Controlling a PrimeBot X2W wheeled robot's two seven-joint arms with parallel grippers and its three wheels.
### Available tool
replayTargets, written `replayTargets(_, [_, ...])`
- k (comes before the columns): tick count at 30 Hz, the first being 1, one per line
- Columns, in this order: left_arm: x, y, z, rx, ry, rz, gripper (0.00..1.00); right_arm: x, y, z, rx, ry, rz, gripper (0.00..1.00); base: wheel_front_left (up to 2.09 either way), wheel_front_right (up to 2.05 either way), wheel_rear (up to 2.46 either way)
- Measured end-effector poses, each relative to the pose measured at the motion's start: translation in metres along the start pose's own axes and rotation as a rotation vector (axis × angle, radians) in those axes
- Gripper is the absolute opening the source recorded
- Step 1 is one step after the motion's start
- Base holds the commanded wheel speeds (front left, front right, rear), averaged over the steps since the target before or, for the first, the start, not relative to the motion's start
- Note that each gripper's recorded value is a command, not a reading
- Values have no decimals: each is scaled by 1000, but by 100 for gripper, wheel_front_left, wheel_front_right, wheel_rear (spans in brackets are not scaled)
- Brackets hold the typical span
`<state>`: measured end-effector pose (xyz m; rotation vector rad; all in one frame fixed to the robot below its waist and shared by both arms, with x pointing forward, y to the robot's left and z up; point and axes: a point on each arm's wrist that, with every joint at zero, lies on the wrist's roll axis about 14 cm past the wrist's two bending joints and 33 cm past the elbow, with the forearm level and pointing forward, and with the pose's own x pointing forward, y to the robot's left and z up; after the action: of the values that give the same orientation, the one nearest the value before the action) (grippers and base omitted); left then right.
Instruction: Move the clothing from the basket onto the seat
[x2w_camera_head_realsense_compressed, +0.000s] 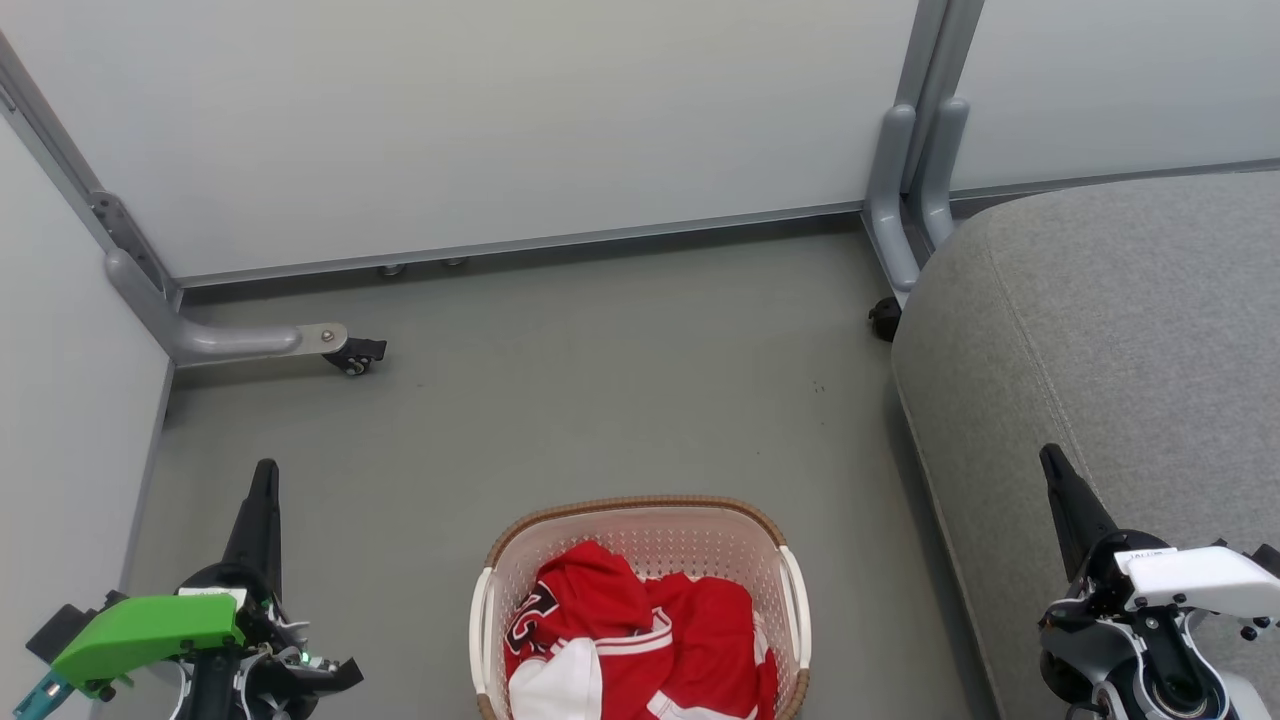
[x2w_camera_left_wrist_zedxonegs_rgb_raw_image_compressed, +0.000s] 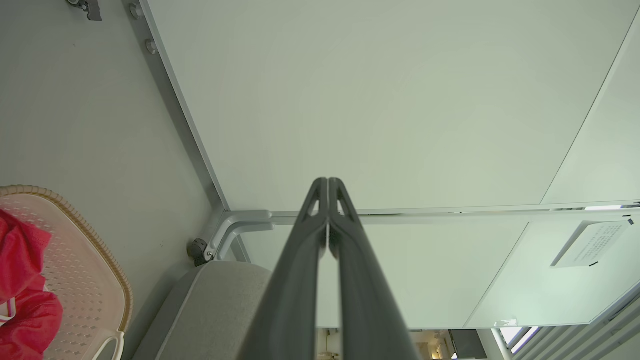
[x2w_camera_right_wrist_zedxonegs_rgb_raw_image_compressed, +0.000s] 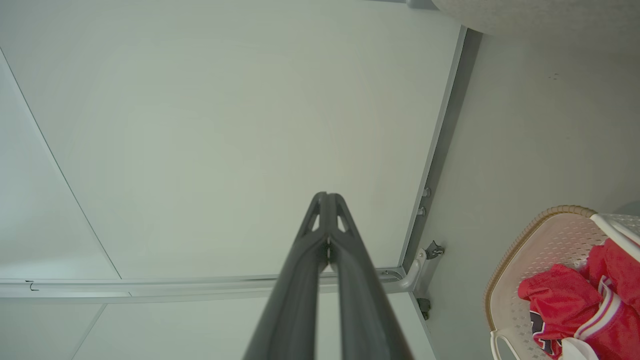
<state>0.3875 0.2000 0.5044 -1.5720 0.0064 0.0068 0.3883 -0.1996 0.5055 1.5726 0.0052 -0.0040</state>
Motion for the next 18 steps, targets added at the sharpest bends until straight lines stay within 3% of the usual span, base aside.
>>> replayTargets(12, [0, 0, 0, 0, 0, 0, 0, 0, 0, 0, 0, 0, 0, 0, 0, 0, 0])
replayTargets(13, [0, 0, 0, 0, 0, 0, 100, 0, 0, 0, 0, 0, 0, 100, 0, 0, 0])
replayTargets(14, [-1, 3, 0, -1, 0, 8, 0, -1, -3, 0, 2, 0, -7, 0, 0, 0, 0])
replayTargets(15, [-2, 7, -1, -4, 0, 20, 100, -2, -7, -1, 5, 0, -19, 100, 0, 0, 0])
replayTargets(18, [-9, 23, -3, -11, 2, 67, 100, -10, -23, -4, 14, 4, -66, 100, 0, 0, 0])
